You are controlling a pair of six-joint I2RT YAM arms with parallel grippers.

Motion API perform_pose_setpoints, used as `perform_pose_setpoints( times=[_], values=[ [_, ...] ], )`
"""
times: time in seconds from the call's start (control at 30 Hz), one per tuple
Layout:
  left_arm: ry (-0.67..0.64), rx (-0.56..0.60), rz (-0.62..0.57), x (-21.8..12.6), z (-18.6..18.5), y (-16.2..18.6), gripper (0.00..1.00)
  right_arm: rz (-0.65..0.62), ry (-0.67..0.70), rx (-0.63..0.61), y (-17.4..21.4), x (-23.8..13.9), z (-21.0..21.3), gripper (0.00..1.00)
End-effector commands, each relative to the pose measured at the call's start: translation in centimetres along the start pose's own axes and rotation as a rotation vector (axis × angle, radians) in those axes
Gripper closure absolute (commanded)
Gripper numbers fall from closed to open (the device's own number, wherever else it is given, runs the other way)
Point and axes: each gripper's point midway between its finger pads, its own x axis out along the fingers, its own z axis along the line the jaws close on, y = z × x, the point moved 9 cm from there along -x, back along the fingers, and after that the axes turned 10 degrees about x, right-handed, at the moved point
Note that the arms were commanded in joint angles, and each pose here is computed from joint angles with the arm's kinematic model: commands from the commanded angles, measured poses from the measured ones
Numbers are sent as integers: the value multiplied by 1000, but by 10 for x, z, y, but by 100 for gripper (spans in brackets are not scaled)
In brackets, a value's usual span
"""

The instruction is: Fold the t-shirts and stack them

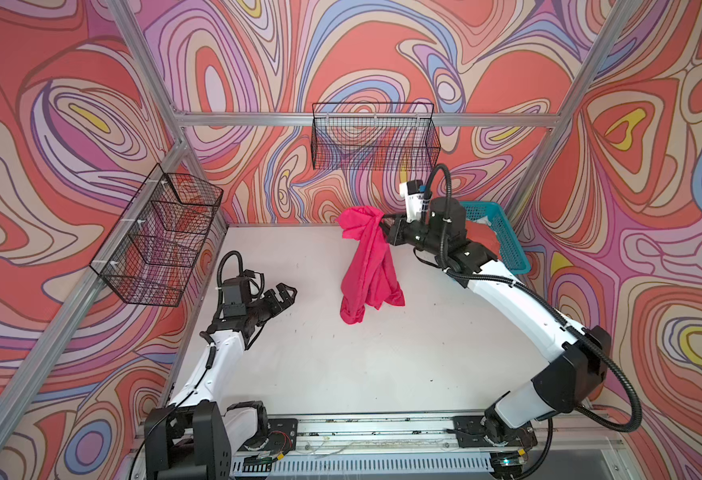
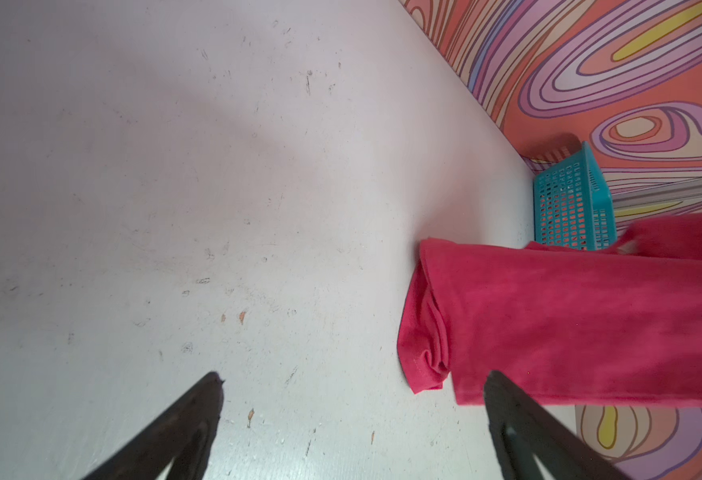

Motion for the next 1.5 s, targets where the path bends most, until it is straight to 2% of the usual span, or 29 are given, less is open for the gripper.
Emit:
perform_pose_setpoints(
  times=[0.0, 0.17, 0.33, 0.4, 0.47, 0.5, 0.57, 0.77, 0.97, 1.07, 1.17, 1.27, 1.47],
  values=[
    [-4, 62, 21, 6, -10, -3, 0, -17, 122, 38, 12, 29, -25, 100],
    [4, 152, 57, 18, -33, 2, 0, 50, 282, 8, 32, 99, -71, 100],
    [17, 274, 114, 34, -63, 11, 0, 118, 395, -11, 37, 151, -102, 99],
    [24, 334, 145, 43, -77, 15, 0, 116, 418, -15, 34, 158, -105, 61],
    [31, 391, 173, 50, -88, 20, 0, 85, 436, -23, 26, 153, -102, 32],
    [33, 423, 190, 54, -95, 23, 0, 67, 453, -29, 22, 148, -100, 24],
    [38, 481, 217, 61, -106, 29, 0, 44, 477, -43, 13, 135, -93, 18],
    [50, 629, 295, 74, -132, 57, 2, 34, 524, -41, 11, 73, -78, 14],
    [30, 869, 309, 77, -160, 88, 11, 70, 604, 20, 50, 8, -88, 14],
    [15, 924, 337, 85, -167, 95, 19, 76, 631, 71, 71, -19, -96, 14],
    [-11, 930, 358, 96, -166, 97, 29, 73, 650, 119, 91, -37, -105, 14],
    [-30, 953, 354, 103, -169, 97, 31, 69, 674, 144, 104, -50, -112, 14],
    [-121, 1139, 332, 115, -182, 108, 33, 36, 686, 148, 106, -61, -113, 14]
  ],
)
